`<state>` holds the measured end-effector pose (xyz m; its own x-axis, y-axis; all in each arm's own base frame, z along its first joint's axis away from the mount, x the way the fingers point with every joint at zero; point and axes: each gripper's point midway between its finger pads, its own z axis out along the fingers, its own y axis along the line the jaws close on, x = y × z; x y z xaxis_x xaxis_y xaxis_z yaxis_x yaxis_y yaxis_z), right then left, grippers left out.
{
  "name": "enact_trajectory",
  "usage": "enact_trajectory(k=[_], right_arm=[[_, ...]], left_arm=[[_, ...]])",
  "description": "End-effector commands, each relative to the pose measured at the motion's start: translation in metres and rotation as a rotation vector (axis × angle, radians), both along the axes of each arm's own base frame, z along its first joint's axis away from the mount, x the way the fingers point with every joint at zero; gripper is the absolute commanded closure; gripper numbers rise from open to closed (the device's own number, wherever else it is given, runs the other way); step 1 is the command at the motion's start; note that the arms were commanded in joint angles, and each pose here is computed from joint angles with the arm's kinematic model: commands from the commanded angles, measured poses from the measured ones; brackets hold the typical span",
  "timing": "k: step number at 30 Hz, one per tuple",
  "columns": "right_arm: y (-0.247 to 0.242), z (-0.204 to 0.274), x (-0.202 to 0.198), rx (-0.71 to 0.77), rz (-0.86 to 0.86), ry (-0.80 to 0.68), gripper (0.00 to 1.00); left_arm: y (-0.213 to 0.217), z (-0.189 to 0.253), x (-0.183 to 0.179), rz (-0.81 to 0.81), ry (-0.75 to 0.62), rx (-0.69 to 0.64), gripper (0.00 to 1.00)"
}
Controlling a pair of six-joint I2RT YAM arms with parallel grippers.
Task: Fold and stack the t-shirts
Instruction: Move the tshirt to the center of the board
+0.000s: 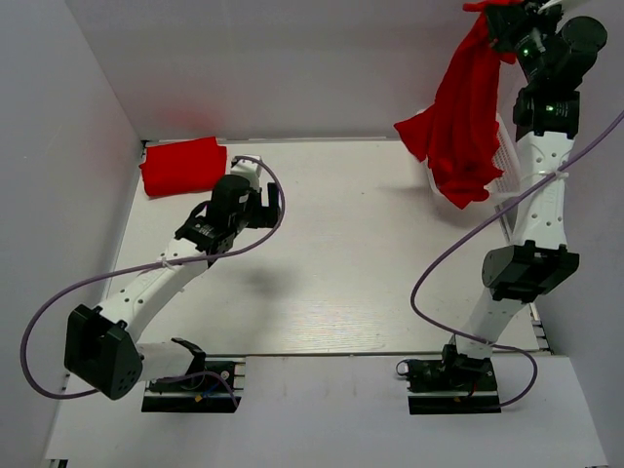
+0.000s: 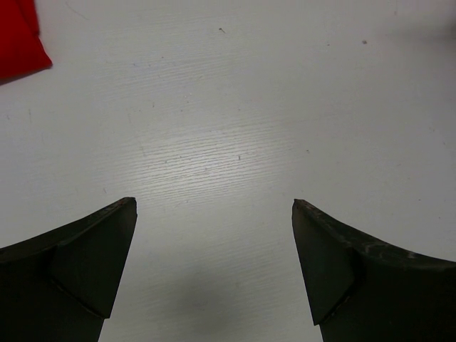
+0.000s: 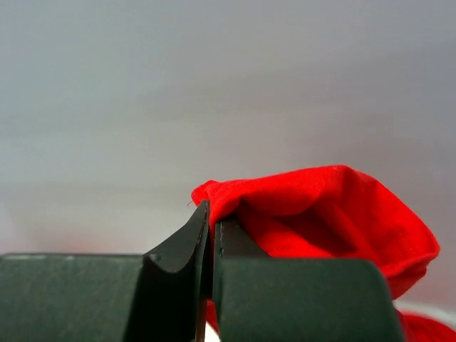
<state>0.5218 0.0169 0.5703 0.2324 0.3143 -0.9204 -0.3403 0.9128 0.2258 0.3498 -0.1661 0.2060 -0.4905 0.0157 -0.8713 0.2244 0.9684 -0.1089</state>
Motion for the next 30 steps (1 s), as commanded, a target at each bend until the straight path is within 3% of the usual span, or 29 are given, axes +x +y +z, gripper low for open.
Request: enact_trajectory(k=[1,11,16,24,25,27,28,29,30], right_arm=[[0.057,0.094,-0.077,0.0,0.231,-0.283,1.0],[0.149,0.112,-0.137,-0.02,0.514,-0.361,1.0],[0.189,0.075,-0.122,-0.054,0.578,-0.273,1.0],[0.271,-0.057,-0.107,-0.16,0.699,-0.041,1.0],[0.278,-0.11,-0.107,-0.189,0.71,0.051,1.0],[0.287,-0.14,-0.11,-0.202,0.713,0.088,1.0],[0.294,-0.193,-0.115,-0.221,0.736,0.196,1.0],[0.297,-0.212,-0.117,-0.223,0.736,0.239,1.0],[0.303,-0.227,-0.122,-0.22,0.749,0.272,0.84]], left_arm=[[0.007,0.023,-0.002,0.022,-0.051,-0.016,0.0],[0.024,0.048,-0.016,0.076,-0.096,-0.035,0.0],[0.031,0.068,-0.031,0.08,-0.133,-0.067,0.0],[0.06,0.051,-0.049,0.229,-0.061,-0.062,0.0],[0.061,0.047,-0.05,0.242,-0.054,-0.064,0.0],[0.062,0.038,-0.054,0.261,-0.018,-0.077,0.0],[0.062,0.036,-0.055,0.267,-0.009,-0.081,0.0],[0.065,0.03,-0.057,0.284,0.007,-0.077,0.0],[0.064,0.024,-0.057,0.292,0.029,-0.076,0.0]])
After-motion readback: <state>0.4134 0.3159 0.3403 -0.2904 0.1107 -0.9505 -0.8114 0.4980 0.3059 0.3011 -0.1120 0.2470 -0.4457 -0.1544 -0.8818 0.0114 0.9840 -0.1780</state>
